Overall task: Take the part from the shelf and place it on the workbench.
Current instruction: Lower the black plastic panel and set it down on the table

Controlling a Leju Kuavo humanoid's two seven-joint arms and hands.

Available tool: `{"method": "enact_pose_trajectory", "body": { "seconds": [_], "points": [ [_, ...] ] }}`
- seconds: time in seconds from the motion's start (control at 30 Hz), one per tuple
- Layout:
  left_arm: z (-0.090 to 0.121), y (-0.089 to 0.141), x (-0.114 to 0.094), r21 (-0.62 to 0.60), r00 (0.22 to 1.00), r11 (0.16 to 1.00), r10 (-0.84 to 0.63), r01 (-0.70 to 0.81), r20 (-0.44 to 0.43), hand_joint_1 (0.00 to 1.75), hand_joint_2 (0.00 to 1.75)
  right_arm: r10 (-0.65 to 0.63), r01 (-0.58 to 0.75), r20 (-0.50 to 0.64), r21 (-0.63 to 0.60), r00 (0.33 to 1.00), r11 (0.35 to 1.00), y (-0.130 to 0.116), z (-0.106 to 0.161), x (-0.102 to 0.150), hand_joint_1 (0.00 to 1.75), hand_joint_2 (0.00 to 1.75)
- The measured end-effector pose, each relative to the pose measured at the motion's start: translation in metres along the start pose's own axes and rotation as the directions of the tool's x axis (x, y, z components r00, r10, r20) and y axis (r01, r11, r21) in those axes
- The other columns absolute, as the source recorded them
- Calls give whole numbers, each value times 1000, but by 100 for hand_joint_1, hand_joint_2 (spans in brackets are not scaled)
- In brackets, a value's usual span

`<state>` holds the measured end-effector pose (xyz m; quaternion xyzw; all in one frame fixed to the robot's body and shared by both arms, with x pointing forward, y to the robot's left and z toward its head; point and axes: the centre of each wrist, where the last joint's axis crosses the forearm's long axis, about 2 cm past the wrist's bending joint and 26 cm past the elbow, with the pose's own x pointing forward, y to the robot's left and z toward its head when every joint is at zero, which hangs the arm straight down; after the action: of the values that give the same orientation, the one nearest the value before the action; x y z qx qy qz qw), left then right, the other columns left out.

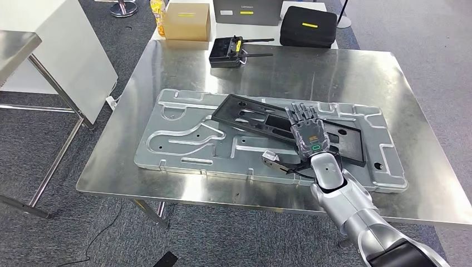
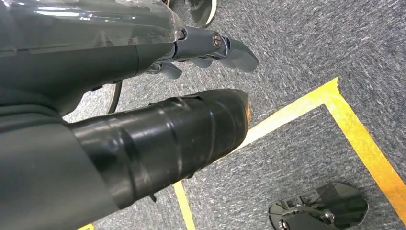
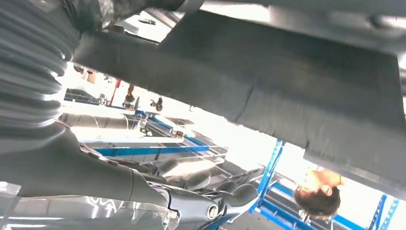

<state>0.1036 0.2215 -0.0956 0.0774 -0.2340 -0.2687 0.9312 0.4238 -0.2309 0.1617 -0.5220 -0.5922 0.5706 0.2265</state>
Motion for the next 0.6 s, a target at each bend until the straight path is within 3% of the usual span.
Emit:
{"method": "enact_pose_trajectory", "body": {
  "seconds": [0.23,0.4,0.6],
  "points": [
    [1,-2,-4,5,1000,1000,25,-24,-8,0,0,-54,56,38,-74,998,996,-20,-4,-5,0,0],
    [3,-4,-14,22,998,998,67,-67,-19,0,0,-139,136,49,63,989,989,-44,-4,-28,0,0],
    [8,-7,-32,48,991,991,130,-128,-41,0,0,-158,142,71,187,985,972,-79,5,-58,0,0]
  ]
}}
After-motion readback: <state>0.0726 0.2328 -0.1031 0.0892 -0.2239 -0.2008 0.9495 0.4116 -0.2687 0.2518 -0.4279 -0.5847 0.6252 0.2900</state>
